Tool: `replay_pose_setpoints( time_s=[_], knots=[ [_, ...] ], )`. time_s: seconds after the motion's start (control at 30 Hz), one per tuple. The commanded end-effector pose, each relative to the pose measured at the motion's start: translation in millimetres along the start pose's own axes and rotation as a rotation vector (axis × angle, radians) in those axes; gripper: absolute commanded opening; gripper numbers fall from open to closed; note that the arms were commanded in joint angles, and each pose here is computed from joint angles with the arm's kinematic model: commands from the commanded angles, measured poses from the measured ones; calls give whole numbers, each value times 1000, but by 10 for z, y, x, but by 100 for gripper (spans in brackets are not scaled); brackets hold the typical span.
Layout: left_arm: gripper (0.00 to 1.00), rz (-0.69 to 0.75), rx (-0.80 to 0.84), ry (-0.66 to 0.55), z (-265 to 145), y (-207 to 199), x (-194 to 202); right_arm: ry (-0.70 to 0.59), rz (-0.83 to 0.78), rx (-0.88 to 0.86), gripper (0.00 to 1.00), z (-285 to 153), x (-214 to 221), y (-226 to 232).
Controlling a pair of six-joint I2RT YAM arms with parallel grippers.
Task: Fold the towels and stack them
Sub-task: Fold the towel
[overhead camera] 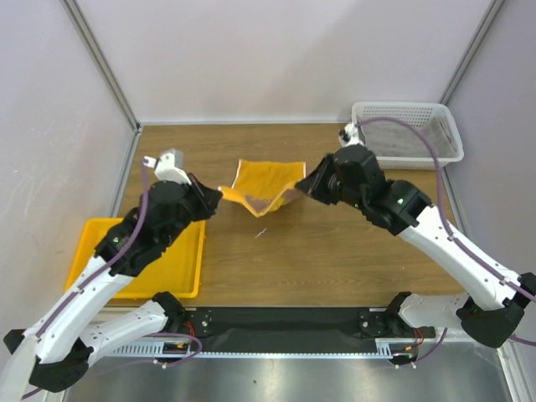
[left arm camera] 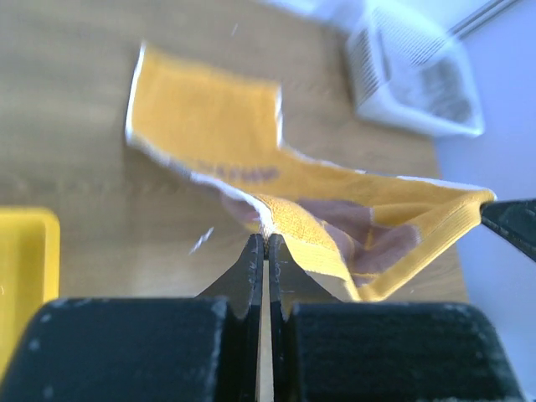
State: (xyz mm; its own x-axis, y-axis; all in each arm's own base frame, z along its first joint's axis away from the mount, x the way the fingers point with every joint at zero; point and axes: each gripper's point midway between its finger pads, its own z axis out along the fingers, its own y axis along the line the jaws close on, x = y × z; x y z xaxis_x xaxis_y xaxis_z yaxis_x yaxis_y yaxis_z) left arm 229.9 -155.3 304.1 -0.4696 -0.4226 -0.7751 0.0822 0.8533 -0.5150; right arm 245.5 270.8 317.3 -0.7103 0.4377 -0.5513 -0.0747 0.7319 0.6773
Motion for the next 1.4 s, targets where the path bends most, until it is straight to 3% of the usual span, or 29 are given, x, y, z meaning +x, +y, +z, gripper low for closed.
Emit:
replay_pose_setpoints(
  time_s=[0.0, 0.23, 0.4, 0.57, 0.7, 0.83, 1.03, 1.2, 1.37],
  knots=[
    [0, 99, 26, -90, -145, -161, -425, -108, -127, 19, 0, -222, -403, 137],
    [0, 104, 136, -261, -624, -594, -1233, -304, -206, -60, 0, -793, -1084, 620],
    [0, 83, 178, -294, -864, -793, -1549, -424, -223, -128, 0, -1310, -1455, 908],
    [0, 37, 158, -320, -1054, -890, -1846, -481, -242, -84, 0, -1510, -1657, 947],
    [0, 28, 57, -271, -791, -791, -1721, -478, -241, 29, 0, -1275, -1667, 755],
    [0, 40, -23, -173, -303, -696, -1334, -362, -197, 144, 0, -742, -1523, 276],
    [0, 35, -115, -94, 441, -427, -881, -269, -127, 116, 0, -152, -1456, -243],
    [0, 45, -164, -104, 989, -231, -808, -231, -147, 96, 0, 368, -1508, -529],
    [0, 58, -146, -157, 1446, -188, -968, -258, -180, 47, 0, 771, -1851, -647]
  ],
)
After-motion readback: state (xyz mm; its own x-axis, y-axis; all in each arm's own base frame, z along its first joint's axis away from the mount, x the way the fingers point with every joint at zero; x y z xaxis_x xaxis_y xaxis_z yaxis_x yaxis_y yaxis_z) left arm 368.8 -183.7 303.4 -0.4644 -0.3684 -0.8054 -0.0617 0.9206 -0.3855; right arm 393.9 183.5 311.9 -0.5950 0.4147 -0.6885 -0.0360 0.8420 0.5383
